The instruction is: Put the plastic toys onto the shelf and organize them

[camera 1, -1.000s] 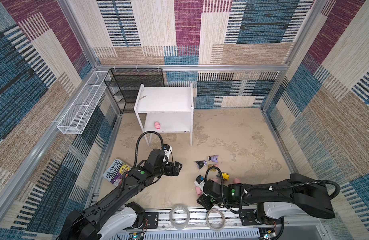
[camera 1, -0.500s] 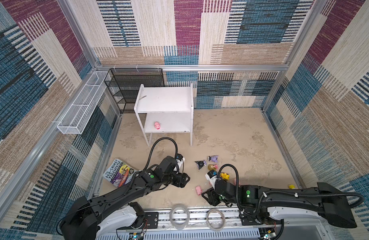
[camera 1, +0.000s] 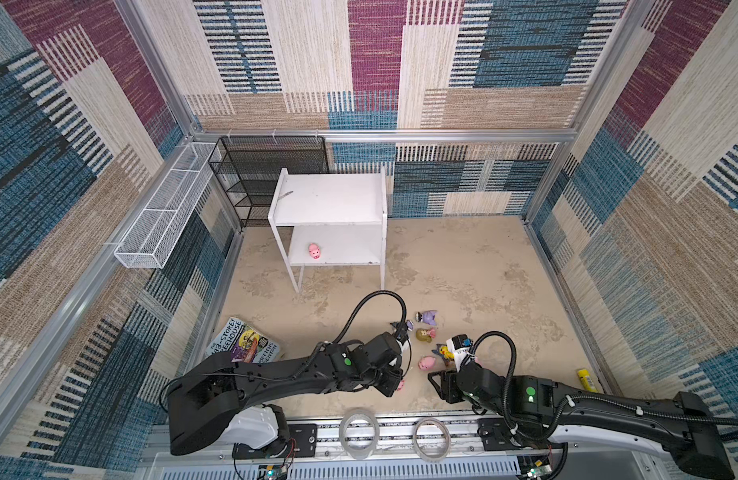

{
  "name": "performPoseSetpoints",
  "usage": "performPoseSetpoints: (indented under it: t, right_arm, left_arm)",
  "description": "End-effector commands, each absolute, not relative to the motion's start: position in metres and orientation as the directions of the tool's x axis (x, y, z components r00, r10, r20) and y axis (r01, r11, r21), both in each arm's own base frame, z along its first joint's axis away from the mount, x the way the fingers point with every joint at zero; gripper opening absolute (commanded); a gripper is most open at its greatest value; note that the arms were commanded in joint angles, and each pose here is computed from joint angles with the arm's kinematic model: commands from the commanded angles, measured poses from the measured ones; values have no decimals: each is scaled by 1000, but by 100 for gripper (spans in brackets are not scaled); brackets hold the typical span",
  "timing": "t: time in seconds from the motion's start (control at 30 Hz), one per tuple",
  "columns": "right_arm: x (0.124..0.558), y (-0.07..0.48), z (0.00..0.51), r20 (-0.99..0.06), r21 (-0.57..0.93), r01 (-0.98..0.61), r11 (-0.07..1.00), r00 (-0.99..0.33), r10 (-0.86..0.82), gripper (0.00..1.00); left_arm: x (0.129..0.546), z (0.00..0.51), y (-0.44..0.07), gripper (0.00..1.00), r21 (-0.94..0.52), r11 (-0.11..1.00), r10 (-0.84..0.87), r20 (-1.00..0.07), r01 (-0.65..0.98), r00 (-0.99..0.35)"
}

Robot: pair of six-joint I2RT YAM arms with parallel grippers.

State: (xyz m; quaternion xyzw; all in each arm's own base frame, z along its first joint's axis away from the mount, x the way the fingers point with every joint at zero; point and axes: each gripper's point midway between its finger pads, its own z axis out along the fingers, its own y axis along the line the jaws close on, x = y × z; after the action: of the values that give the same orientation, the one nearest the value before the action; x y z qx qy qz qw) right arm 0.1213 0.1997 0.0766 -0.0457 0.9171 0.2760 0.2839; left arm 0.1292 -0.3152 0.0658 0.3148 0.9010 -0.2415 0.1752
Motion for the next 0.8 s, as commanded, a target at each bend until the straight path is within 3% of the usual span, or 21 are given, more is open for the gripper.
performPoseSetpoints:
  t: [0.0, 0.33, 0.6, 0.77]
  right_arm:
    - [123, 192, 75, -547, 467, -214, 858, -832, 90, 51]
    - [122, 198, 79, -556, 486, -242, 840, -827, 83, 50]
    - [121, 222, 86, -583, 462, -349, 815, -812, -17, 50]
    - [117, 238, 81, -582, 460, -409, 788, -809, -80, 50]
  left_arm:
    - [134, 63, -320, 16, -321, 714, 454, -464, 622, -761]
    - [135, 43, -293, 12, -237, 786, 457, -401, 572, -794]
    - [131, 36, -272, 11, -190, 812, 463, -365, 552, -807]
    - [132, 45, -263, 18, -190, 825, 433, -394, 533, -811]
